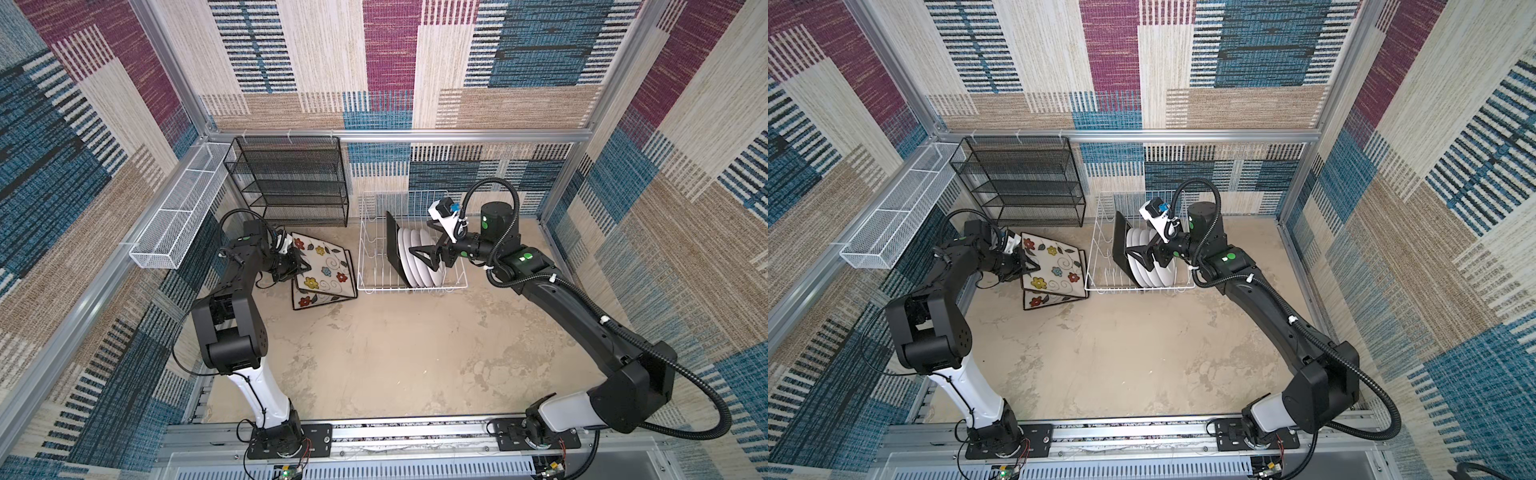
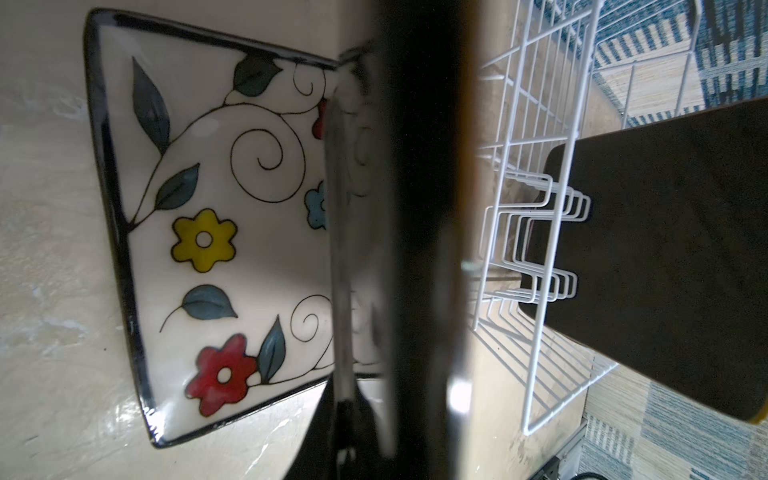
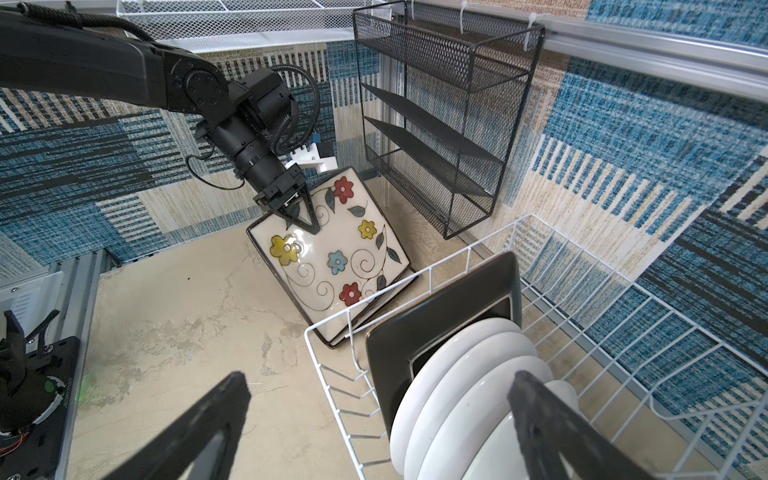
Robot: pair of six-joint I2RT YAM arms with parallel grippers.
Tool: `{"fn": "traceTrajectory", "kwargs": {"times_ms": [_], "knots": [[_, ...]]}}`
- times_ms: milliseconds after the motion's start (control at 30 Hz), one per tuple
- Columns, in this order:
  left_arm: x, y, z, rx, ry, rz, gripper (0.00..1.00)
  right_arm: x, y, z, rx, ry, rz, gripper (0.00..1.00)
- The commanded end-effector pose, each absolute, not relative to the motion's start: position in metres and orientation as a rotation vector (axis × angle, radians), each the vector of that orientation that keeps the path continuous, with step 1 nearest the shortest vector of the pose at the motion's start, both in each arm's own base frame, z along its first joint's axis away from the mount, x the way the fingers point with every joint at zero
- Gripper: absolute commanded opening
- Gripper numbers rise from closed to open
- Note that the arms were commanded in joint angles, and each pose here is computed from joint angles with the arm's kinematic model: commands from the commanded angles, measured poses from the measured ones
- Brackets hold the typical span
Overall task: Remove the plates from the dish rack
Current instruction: 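Set the flowered plate flat on the table and open the left gripper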
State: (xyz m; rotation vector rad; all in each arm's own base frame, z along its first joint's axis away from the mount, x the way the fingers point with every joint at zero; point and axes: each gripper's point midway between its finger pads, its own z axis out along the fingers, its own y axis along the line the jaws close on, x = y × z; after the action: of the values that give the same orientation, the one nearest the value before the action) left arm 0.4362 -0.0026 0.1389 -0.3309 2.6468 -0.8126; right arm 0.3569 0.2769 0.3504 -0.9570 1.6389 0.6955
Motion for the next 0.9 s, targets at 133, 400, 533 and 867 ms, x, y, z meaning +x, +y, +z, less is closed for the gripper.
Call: {"fn": "traceTrajectory", "kwargs": {"times_ms": [133, 400, 533, 867], "knots": [[0.439, -0.007, 0.129, -0.246, 2.636, -0.907, 0.00, 0.355, 0.277, 0.354, -0.956, 1.627, 0.699, 1.00], [0.438, 0.003, 0.112, -0.289, 2.671, -0.897, 0.00, 0.356, 0.278, 0.350, -0.950, 1.641, 0.709, 1.00], [0.438, 0.009, 0.106, -0.291, 2.695, -0.880, 0.00, 0.356, 0.278, 0.350, -0.949, 1.644, 0.709, 1.00], [0.433, 0.024, 0.086, -0.336, 2.757, -0.839, 0.04, 0.357, 0.278, 0.349, -0.940, 1.656, 0.710, 1.00]]}}
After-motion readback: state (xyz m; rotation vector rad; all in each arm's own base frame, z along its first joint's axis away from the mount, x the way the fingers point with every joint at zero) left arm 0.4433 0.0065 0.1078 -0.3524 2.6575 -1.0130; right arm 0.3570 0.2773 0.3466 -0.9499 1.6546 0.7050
